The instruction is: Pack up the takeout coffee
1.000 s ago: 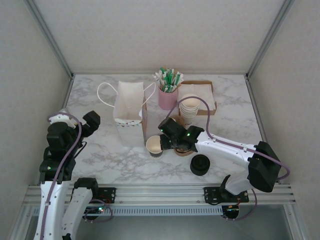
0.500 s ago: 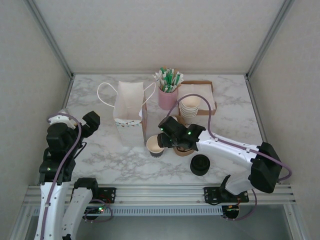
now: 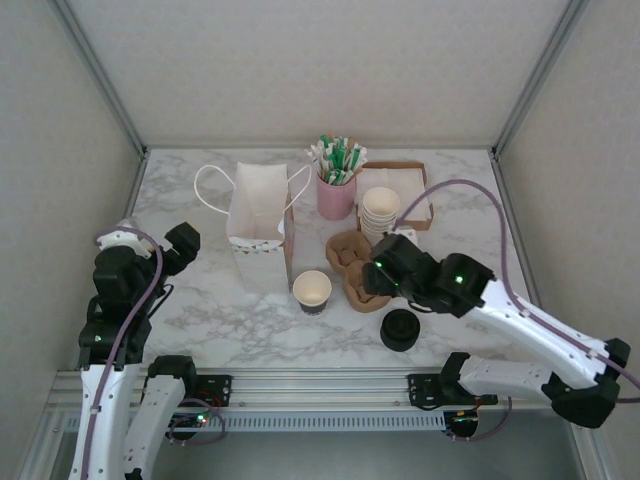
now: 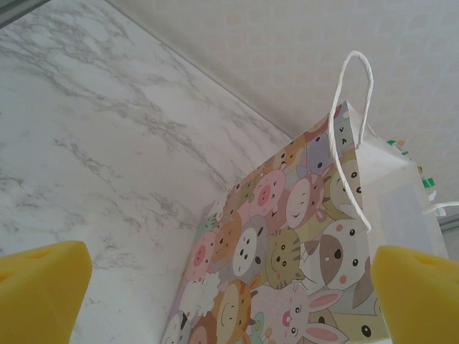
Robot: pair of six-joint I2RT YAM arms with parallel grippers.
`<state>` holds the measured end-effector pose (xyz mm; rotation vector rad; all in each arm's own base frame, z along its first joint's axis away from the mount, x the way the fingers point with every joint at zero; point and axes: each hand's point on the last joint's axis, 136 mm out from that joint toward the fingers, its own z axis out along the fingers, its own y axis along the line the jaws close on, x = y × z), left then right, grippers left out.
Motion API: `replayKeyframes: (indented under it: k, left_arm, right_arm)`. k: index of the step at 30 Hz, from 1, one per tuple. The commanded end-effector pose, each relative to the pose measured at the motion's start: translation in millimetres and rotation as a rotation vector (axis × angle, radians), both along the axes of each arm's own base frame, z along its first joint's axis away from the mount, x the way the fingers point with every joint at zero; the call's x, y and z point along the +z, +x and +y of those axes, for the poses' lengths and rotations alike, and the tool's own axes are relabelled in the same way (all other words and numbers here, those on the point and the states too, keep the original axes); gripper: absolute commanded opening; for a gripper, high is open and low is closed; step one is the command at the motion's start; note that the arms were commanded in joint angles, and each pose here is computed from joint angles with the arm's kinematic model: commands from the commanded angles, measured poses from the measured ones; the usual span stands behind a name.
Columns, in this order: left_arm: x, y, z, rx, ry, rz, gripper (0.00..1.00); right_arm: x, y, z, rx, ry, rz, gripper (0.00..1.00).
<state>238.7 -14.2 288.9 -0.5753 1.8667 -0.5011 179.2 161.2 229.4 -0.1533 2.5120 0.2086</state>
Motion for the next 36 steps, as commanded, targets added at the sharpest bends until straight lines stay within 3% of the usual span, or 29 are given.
replayKeyframes:
  k: [1, 17, 36]
  left_arm:
    - [2, -1, -1, -0.004, -0.014, -0.019, 1.00]
    - [-1, 0, -1, -0.006, -0.016, -0.011, 1.00]
    - [-1, 0, 0, -0.002, -0.013, -0.009, 1.00]
  right_arm:
    - [-27, -16, -42, -0.115, -0.128, 0.066, 0.74]
    - [-106, -38, -60, -0.184, -0.212, 0.250, 0.89]
    - [-139, -37, -40, -0.162, -0.206, 0.340, 0.88]
